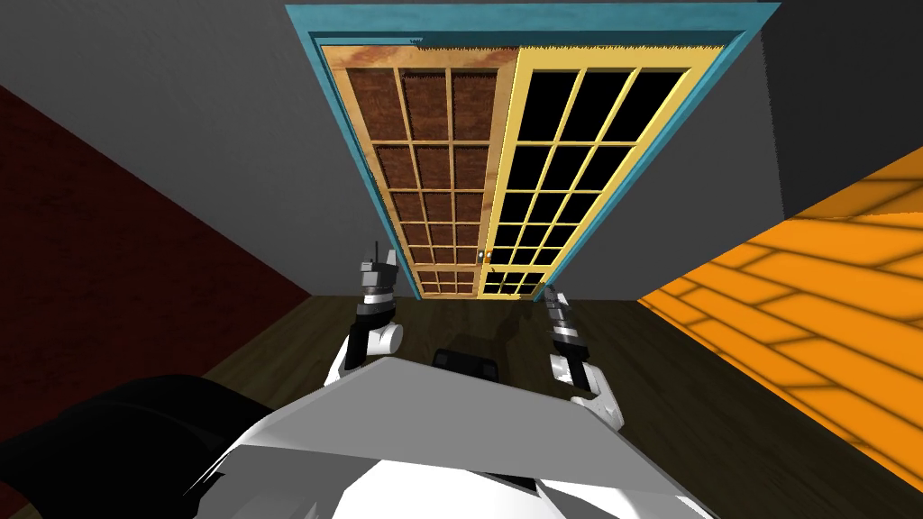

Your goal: Pull the door open

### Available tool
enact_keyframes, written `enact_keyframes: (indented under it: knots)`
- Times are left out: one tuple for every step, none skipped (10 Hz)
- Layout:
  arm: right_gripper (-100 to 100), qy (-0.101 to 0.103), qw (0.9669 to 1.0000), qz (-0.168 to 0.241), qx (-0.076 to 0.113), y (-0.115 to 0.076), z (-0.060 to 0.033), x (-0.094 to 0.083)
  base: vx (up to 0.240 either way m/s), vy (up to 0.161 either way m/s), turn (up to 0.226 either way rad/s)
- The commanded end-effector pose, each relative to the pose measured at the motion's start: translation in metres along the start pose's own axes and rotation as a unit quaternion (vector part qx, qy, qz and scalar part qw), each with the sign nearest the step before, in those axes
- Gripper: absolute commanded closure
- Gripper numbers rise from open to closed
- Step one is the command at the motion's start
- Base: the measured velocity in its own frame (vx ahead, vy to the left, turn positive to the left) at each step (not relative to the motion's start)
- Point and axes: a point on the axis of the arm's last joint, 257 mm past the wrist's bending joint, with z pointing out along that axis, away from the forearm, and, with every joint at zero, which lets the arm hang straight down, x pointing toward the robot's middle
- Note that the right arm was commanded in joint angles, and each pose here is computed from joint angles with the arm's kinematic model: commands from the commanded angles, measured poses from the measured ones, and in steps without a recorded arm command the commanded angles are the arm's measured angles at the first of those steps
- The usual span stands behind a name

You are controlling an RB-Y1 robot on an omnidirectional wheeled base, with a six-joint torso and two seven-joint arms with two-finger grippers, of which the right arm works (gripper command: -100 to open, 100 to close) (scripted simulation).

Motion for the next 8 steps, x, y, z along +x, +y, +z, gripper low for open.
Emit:
enact_keyframes:
  knots:
    - [-100, 0.011, 0.9997, -0.023, 0.004, -0.009, -0.0023, 0.009, 0.090, 0.029, -0.026]
    - [-100, 0.017, 0.9992, -0.036, 0.007, -0.014, -0.0033, 0.016, 0.099, 0.021, -0.023]
    - [-100, 0.022, 0.9986, -0.049, 0.007, -0.017, -0.0031, 0.020, 0.111, 0.036, -0.020]
    - [-100, 0.029, 0.9977, -0.060, 0.010, -0.022, -0.0047, 0.027, 0.103, 0.045, -0.020]
    - [-100, 0.037, 0.9967, -0.071, 0.013, -0.027, -0.0069, 0.035, 0.098, 0.032, -0.027]
    - [-100, 0.044, 0.9955, -0.082, 0.014, -0.031, -0.0082, 0.041, 0.093, 0.031, -0.019]
    - [-100, 0.051, 0.9942, -0.093, 0.016, -0.035, -0.0096, 0.048, 0.089, 0.038, -0.020]
    - [-100, 0.058, 0.9928, -0.104, 0.017, -0.039, -0.0111, 0.055, 0.089, 0.025, -0.026]
